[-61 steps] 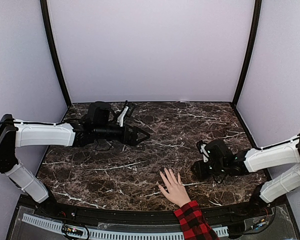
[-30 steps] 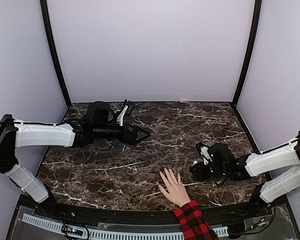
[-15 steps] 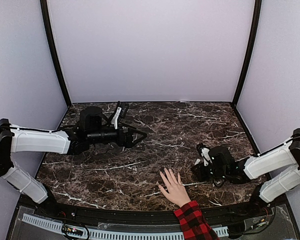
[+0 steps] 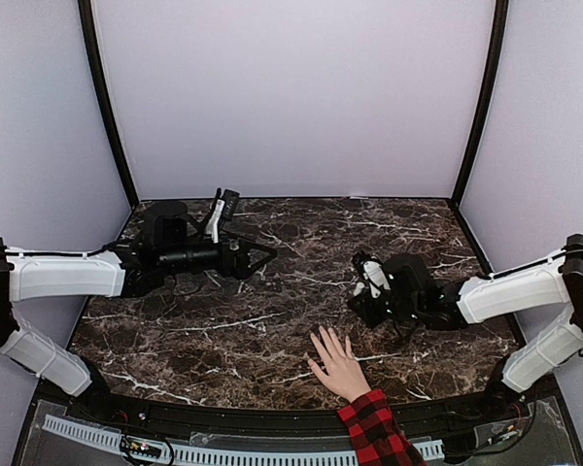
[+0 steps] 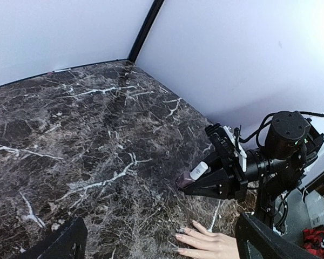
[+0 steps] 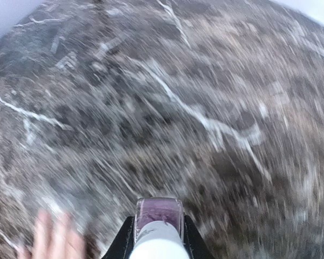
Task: Paint the nails
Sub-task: Pick up the nail polish bottle from the center of the board, then set down the nail polish bottle at the center of the board.
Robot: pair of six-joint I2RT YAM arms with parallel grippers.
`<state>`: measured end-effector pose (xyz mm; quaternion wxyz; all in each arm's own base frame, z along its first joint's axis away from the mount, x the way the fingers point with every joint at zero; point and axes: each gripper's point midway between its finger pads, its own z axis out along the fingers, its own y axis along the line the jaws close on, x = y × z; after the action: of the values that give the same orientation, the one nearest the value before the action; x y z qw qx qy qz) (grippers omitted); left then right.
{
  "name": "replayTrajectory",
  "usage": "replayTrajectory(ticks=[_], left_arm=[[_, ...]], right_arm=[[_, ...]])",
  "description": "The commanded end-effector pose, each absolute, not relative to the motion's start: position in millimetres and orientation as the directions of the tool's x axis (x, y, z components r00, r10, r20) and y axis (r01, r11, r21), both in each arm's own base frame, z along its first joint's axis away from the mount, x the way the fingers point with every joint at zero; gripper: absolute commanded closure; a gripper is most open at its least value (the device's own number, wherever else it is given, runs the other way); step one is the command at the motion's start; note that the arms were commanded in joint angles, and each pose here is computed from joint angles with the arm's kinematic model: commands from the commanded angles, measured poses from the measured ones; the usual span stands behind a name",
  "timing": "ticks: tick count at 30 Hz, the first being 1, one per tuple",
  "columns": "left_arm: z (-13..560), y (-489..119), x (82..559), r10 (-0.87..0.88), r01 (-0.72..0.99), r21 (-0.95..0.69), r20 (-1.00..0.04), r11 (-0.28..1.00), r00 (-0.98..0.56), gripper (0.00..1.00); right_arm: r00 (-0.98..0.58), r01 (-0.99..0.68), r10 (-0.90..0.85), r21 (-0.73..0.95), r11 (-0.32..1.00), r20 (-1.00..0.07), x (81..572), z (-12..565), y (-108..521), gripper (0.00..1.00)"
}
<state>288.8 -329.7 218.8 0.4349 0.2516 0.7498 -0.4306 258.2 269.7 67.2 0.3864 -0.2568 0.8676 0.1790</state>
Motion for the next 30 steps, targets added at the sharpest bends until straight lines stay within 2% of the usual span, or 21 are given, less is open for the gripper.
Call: replayTrajectory(ticks=[1,10,15,22,30], left_arm=[[250.3,-302.3,295.6,-0.096,0.716,-0.469,-0.863,0.517,-0.496,0.01],[260.0,-248.8,305.4,-0.172,0.582,-0.47,-0.853,0.664,-0.492,0.01],[261.1,-222.7,308.1,-0.215,0.509,-0.48,-0.843,0.715,-0.493,0.01],[259.5,-210.1,308.9,-0.235,0.479,-0.483,-0.841,0.733,-0.488,0.01],[255.2,-210.2,307.5,-0.23,0.485,-0.485,-0.839,0.728,-0.493,0.01]], right_arm=[[-0.46,-0.722,-0.386,0.084,0.686,-0.8,265.3,97.3,321.9,0.85],[-0.335,-0.893,-0.575,0.056,0.447,-0.747,237.7,83.8,422.8,0.85],[-0.278,-0.929,-0.626,0.038,0.369,-0.729,226.2,71.5,463.1,0.85],[-0.222,-0.948,-0.652,0.005,0.317,-0.725,222.3,56.2,497.7,0.85],[-0.194,-0.955,-0.662,-0.014,0.295,-0.724,224.4,36.5,506.1,0.83]])
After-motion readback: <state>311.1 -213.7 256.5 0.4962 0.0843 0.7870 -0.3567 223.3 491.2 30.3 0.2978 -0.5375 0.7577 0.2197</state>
